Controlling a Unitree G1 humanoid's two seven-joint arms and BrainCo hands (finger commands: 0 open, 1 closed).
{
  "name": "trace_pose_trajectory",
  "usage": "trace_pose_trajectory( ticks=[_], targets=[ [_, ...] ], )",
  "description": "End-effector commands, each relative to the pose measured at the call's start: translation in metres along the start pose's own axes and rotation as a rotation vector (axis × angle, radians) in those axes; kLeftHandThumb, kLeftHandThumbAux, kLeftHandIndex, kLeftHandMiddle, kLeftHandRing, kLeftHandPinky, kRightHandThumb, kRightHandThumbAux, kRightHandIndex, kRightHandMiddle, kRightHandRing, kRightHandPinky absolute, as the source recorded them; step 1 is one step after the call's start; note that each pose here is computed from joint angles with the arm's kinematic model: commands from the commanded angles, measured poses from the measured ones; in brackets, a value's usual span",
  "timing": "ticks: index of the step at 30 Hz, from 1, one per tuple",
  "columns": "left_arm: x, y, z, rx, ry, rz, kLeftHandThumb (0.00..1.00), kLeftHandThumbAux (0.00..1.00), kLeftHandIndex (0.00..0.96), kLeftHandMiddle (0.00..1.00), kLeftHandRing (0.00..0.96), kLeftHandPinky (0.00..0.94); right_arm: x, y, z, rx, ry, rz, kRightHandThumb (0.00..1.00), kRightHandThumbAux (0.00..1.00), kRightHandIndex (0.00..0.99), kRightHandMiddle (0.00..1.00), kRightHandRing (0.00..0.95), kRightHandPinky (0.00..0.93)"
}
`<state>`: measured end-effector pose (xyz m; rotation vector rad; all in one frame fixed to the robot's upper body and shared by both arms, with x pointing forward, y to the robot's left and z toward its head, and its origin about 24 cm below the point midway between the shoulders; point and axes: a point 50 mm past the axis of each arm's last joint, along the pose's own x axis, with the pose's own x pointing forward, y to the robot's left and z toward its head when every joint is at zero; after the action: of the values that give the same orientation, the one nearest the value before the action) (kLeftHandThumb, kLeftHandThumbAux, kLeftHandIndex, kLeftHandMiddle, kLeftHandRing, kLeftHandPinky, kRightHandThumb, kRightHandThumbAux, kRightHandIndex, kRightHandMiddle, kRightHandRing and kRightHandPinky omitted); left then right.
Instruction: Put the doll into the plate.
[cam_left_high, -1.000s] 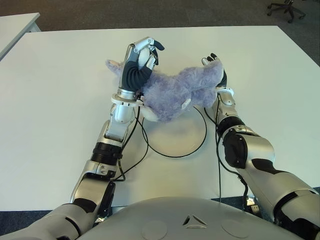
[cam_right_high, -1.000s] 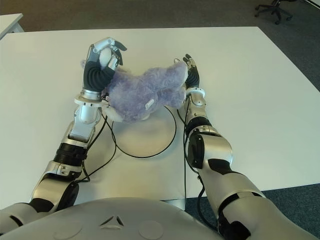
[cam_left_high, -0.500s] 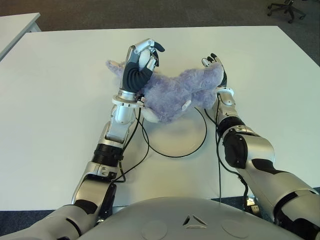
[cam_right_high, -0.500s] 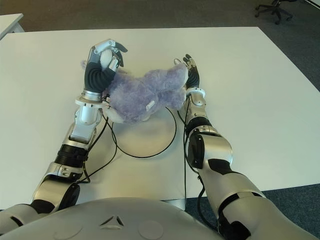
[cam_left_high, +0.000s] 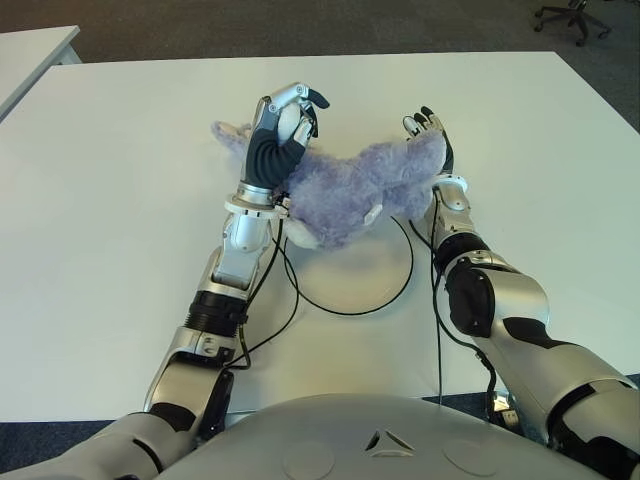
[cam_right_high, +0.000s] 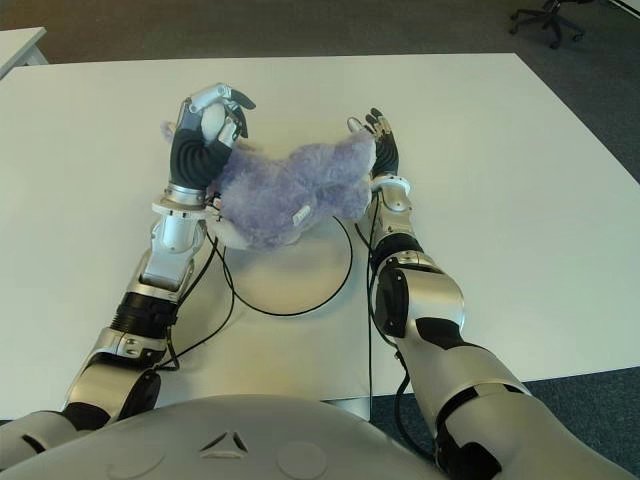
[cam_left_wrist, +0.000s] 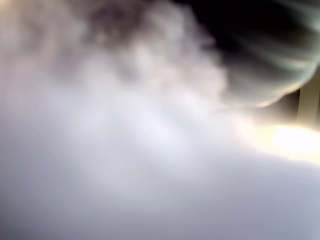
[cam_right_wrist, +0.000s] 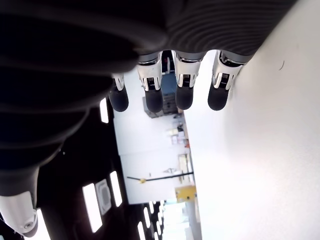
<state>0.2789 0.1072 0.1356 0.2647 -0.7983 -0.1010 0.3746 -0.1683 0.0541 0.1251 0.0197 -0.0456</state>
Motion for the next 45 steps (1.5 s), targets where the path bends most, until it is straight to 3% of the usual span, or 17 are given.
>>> trace_pose_trajectory(
  ticks=[1,45],
  targets=[
    [-0.0045,-0.0034,-0.0001,-0.015,0.017,-0.022,0.752,0.693,0.443,0.832,0.846,0.839,-0.0219,-0.0028,-0.0461,0.029,0.186,-0.025,0.076,0.609,0.02,0.043,0.043,0.065],
    [-0.0124,-0.0123,-0.0024,-0.118,0.087,-0.094,0.75,0.694,0.442,0.831,0.844,0.844,-0.02,-0.0025,-0.0434,0.021,0.181,-0.021,0.074,0.597,0.018,0.039,0.038,0.062]
  ],
)
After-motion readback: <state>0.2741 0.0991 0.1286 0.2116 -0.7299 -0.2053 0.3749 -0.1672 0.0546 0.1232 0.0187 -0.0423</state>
